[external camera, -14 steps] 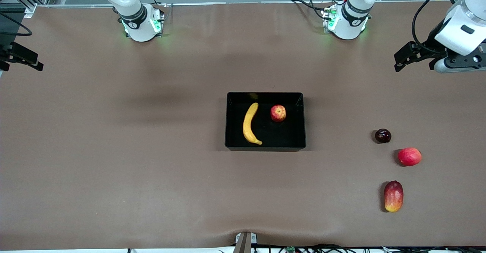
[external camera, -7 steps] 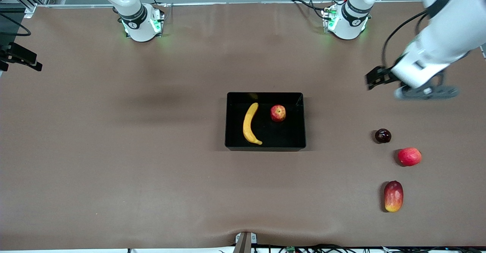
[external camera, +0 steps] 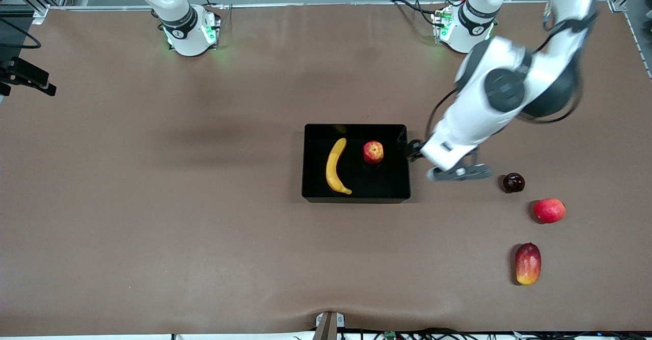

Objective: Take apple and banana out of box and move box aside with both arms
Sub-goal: 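Reach the left gripper into the black tray and grasp the red apple, then carry the apple out of the tray and lower it beside the plum, then open the left gripper, move back into the tray and grasp the banana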

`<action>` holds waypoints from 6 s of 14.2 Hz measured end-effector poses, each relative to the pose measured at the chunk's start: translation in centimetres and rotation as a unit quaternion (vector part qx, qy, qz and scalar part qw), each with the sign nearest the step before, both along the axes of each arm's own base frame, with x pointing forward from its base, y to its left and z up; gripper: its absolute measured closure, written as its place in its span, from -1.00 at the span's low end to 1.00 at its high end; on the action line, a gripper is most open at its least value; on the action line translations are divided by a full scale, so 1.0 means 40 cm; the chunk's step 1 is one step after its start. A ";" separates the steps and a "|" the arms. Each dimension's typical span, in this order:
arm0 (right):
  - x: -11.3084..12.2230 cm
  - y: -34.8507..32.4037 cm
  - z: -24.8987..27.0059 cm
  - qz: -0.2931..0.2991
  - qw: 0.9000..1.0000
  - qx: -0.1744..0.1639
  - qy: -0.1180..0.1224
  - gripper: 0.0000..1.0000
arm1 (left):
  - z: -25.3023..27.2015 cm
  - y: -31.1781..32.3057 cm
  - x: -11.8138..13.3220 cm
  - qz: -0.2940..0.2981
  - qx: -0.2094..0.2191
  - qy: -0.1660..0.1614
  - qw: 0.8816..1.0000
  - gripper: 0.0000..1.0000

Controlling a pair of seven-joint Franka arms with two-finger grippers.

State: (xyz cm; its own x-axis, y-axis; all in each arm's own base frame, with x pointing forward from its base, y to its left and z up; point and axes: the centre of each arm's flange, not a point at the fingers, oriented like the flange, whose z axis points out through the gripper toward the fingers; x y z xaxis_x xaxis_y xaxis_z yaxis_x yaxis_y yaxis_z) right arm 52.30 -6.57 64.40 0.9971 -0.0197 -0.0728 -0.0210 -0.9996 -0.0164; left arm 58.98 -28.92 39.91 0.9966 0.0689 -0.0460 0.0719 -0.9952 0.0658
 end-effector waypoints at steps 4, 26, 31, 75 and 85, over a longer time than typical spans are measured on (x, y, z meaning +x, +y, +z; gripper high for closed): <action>0.000 -0.001 0.000 0.000 1.000 0.000 0.000 -1.00 | -0.169 -0.136 -0.034 0.017 -0.002 0.022 1.000 -1.00; 0.001 -0.001 0.002 0.000 1.000 0.000 -0.002 -1.00 | -0.289 -0.254 -0.097 0.011 0.058 0.045 0.997 -0.25; 0.001 -0.002 0.002 -0.001 1.000 0.000 -0.002 -1.00 | -0.040 -0.055 0.067 -0.020 0.046 0.024 0.998 -0.25; -0.001 -0.019 0.000 -0.007 1.000 0.000 -0.001 -1.00 | 0.011 0.313 0.270 -0.067 0.043 -0.049 0.996 -1.00; 0.040 0.002 -0.079 0.000 0.999 0.000 0.033 -1.00 | -0.087 -0.343 -0.005 -0.013 0.004 -0.074 0.997 -1.00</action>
